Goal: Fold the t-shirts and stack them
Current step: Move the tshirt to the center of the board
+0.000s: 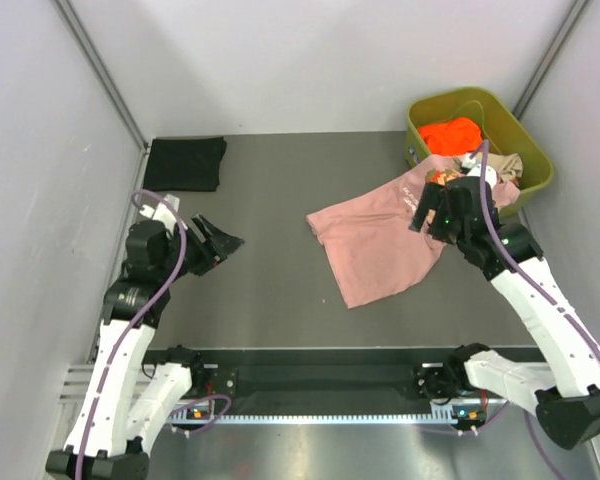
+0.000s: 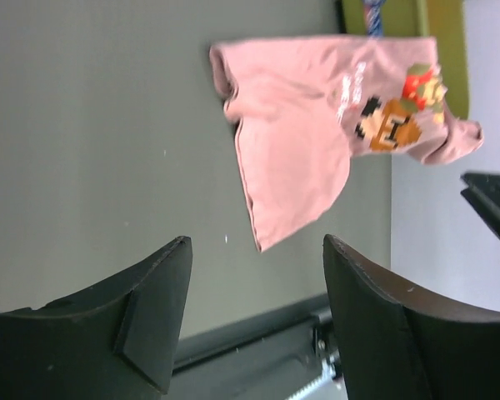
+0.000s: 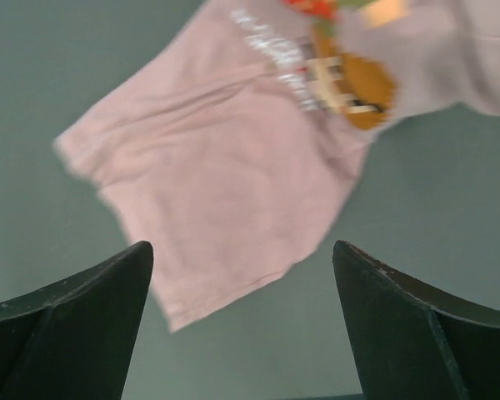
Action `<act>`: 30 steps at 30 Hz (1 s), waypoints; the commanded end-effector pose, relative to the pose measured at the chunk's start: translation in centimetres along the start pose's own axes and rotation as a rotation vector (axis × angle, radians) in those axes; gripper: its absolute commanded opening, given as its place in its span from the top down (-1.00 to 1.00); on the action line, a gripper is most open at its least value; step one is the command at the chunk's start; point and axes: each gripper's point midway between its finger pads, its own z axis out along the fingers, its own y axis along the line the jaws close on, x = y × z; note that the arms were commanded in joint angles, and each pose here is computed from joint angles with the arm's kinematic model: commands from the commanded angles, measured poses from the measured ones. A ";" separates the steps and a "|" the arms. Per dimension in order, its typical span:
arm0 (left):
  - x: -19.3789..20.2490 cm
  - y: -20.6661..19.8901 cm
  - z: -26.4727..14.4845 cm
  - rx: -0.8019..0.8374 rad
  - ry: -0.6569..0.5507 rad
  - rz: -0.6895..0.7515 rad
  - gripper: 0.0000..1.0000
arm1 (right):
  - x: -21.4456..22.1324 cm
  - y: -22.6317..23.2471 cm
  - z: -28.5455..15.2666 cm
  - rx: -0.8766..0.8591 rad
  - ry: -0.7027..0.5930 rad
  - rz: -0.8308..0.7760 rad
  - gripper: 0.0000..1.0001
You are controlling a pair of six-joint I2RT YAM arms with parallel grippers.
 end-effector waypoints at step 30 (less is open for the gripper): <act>2.3 -0.4 0.1 0.058 0.116 0.002 -0.12 | 14.4 -7.7 17.0 0.300 0.302 -0.024 0.17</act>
